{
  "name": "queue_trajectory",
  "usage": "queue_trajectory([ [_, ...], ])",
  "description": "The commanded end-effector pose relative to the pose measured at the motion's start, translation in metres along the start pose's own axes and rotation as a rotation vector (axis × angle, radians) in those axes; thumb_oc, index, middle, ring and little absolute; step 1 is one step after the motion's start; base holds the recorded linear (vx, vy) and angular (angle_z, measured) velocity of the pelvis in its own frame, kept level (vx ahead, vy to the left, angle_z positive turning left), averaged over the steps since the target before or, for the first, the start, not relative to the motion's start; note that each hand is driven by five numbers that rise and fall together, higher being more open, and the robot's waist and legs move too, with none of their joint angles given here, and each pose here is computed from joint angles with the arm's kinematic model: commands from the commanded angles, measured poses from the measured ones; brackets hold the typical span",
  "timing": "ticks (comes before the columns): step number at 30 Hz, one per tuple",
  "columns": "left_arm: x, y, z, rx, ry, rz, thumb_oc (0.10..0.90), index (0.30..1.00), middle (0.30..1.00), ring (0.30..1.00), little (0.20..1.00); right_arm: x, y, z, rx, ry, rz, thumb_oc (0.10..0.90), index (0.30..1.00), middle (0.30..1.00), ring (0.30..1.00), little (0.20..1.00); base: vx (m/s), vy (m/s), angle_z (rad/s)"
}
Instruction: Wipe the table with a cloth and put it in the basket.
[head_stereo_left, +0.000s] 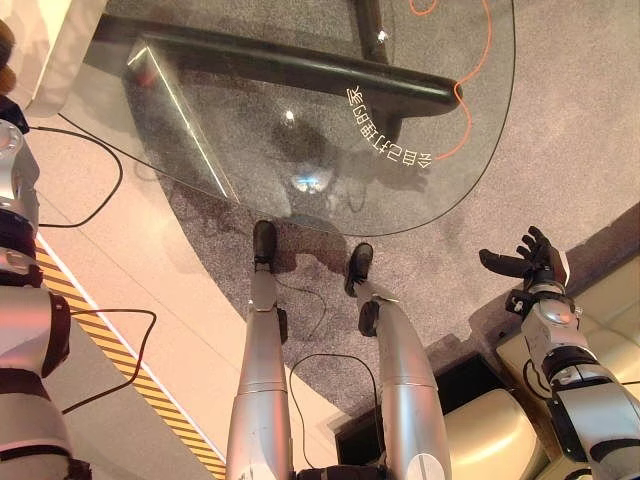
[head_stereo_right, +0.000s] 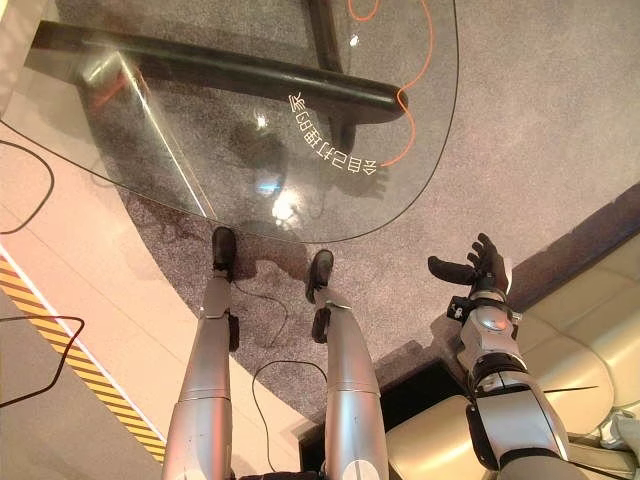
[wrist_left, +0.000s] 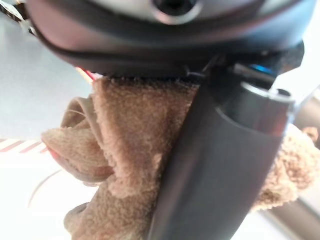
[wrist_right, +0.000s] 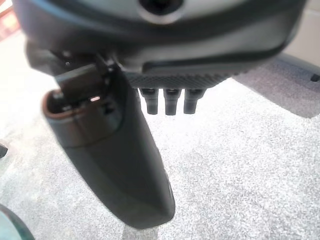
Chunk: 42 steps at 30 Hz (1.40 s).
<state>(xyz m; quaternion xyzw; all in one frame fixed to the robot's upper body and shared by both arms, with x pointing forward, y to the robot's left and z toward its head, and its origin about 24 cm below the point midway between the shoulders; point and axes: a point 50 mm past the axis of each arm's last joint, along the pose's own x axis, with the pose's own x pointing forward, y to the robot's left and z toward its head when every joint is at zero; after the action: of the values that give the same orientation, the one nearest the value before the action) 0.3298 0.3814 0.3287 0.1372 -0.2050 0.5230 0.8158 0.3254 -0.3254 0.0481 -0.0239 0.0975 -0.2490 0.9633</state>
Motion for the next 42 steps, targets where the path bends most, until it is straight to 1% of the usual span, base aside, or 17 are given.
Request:
queue_trajectory([
  [1, 0.037, 0.066, 0.057, -0.094, -0.136, 0.209, 0.13, 0.326, 0.326, 0.326, 0.23, -0.007, -0.056, -0.008, -0.103, 0.002, -0.119, 0.8, 0.9, 0.9, 0.9, 0.9, 0.01, 0.046, 0.02],
  [3, 0.038, 0.066, 0.056, -0.072, -0.125, 0.188, 0.122, 0.319, 0.319, 0.319, 0.222, -0.007, -0.056, -0.008, -0.107, 0.002, -0.117, 0.8, 0.9, 0.9, 0.9, 0.9, 0.0, 0.0, 0.0],
  [4, 0.038, 0.066, 0.056, -0.069, -0.122, 0.185, 0.1, 0.3, 0.3, 0.3, 0.2, -0.007, -0.056, -0.008, -0.107, 0.001, -0.116, 0.8, 0.9, 0.9, 0.9, 0.9, 0.0, 0.0, 0.0],
  [12, 0.041, 0.066, 0.052, -0.004, -0.089, 0.131, 0.1, 0.3, 0.3, 0.3, 0.2, -0.007, -0.057, -0.007, -0.113, -0.001, -0.109, 0.8, 0.9, 0.9, 0.9, 0.9, 0.0, 0.0, 0.0],
  [18, 0.042, 0.066, 0.049, 0.007, -0.063, 0.105, 0.1, 0.3, 0.3, 0.3, 0.2, -0.007, -0.055, -0.005, -0.111, -0.002, -0.104, 0.8, 0.9, 0.9, 0.9, 0.9, 0.0, 0.0, 0.0],
  [19, 0.042, 0.066, 0.047, 0.013, -0.049, 0.09, 0.199, 0.385, 0.385, 0.385, 0.299, -0.007, -0.055, -0.006, -0.111, -0.001, -0.104, 0.8, 0.9, 0.9, 0.9, 0.9, 0.0, 0.0, 0.0],
  [20, 0.042, 0.066, 0.046, 0.017, -0.038, 0.084, 0.388, 0.547, 0.547, 0.547, 0.488, -0.007, -0.054, -0.006, -0.11, 0.001, -0.105, 0.8, 0.9, 0.9, 0.9, 0.9, 0.0, 0.0, 0.0],
  [21, 0.042, 0.066, 0.045, 0.016, -0.033, 0.079, 0.8, 0.9, 0.9, 0.9, 0.9, -0.007, -0.054, -0.006, -0.11, 0.002, -0.106, 0.8, 0.9, 0.9, 0.9, 0.9, 0.0, 0.0, 0.0],
  [28, 0.041, 0.061, 0.042, 0.012, -0.023, 0.013, 0.8, 0.9, 0.9, 0.9, 0.9, -0.006, -0.053, -0.006, -0.107, 0.003, -0.098, 0.8, 0.9, 0.9, 0.9, 0.9, 0.0, 0.0, 0.0],
  [36, 0.041, 0.061, 0.047, -0.065, -0.045, 0.026, 0.8, 0.9, 0.9, 0.9, 0.9, -0.008, -0.054, -0.009, -0.102, 0.005, -0.105, 0.8, 0.9, 0.9, 0.9, 0.9, 0.0, 0.0, 0.0],
  [42, 0.042, 0.066, 0.046, -0.113, -0.038, 0.037, 0.8, 0.9, 0.9, 0.9, 0.9, -0.009, -0.054, -0.011, -0.098, 0.009, -0.108, 0.8, 0.9, 0.9, 0.9, 0.9, 0.0, -0.018, 0.0],
])
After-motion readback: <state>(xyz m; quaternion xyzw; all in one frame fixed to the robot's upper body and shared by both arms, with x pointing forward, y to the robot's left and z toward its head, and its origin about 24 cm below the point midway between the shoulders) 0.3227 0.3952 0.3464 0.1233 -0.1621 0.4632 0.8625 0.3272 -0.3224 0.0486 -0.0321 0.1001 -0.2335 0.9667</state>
